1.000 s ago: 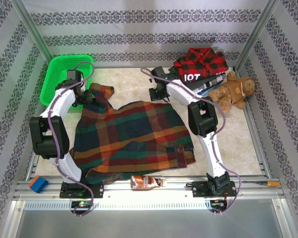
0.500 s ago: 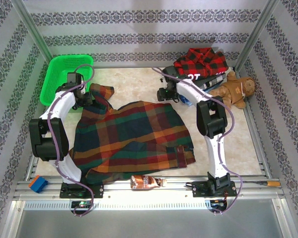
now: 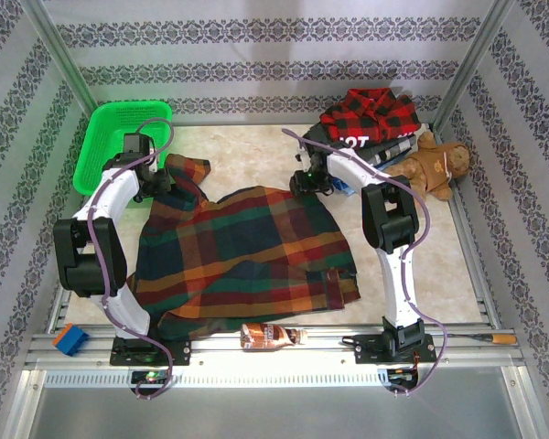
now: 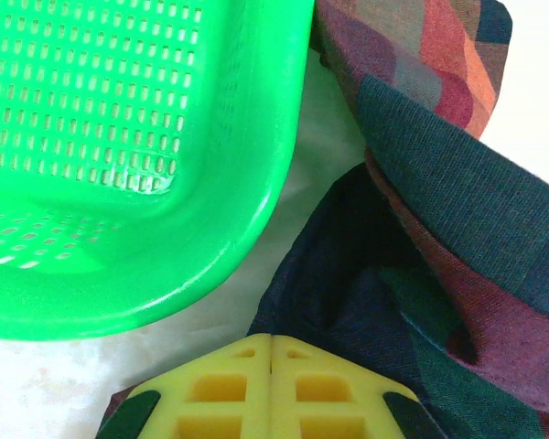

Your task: Fold and stack the long sleeve shirts

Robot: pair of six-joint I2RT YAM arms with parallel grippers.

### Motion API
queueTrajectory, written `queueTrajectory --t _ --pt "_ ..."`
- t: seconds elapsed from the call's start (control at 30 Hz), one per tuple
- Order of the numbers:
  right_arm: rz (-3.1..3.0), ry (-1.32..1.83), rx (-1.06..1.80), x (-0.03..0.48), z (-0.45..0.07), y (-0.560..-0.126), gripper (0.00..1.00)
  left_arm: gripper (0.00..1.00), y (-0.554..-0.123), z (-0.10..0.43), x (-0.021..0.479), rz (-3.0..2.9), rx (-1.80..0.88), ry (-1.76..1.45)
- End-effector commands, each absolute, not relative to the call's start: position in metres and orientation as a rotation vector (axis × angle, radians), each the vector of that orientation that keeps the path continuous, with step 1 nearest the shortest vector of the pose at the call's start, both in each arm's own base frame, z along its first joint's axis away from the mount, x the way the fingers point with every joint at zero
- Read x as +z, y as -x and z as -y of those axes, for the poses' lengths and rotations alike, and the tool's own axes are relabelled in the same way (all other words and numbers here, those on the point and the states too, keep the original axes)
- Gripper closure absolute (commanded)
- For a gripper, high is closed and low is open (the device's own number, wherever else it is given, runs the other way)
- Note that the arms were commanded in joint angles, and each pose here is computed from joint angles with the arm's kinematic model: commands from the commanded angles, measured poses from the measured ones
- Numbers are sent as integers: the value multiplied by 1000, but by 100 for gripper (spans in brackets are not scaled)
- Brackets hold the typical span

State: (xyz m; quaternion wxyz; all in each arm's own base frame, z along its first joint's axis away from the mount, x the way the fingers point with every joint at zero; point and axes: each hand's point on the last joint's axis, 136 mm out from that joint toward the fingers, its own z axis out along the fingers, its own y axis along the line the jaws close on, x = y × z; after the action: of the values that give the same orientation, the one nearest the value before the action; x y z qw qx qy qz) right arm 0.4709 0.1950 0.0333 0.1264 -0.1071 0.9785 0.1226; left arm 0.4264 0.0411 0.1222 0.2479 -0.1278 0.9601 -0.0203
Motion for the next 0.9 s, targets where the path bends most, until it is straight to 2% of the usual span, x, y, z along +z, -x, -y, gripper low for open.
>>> queueTrajectory --t 0.0,0.17,0.23,0.3,0.4,0.67,0.87 --pt "-2923 354 361 12 -193 -453 45 100 -427 -47 120 -2605 -56 385" --pt "-2945 361 331 4 -189 -448 50 100 -427 -46 119 -2605 -62 388" --pt "-2953 364 340 2 -191 -446 60 100 -427 -46 119 -2605 -62 390" --pt "-2956 363 351 3 -193 -443 80 100 -427 -46 120 -2602 -63 394" --pt "-2922 357 392 15 -199 -439 100 100 -425 -46 120 -2601 -61 396" --pt "-2817 498 437 53 -218 -406 100 100 -417 -47 116 -2597 -58 429" --pt "-2795 577 475 63 -226 -369 100 100 -407 -49 112 -2596 -40 468"
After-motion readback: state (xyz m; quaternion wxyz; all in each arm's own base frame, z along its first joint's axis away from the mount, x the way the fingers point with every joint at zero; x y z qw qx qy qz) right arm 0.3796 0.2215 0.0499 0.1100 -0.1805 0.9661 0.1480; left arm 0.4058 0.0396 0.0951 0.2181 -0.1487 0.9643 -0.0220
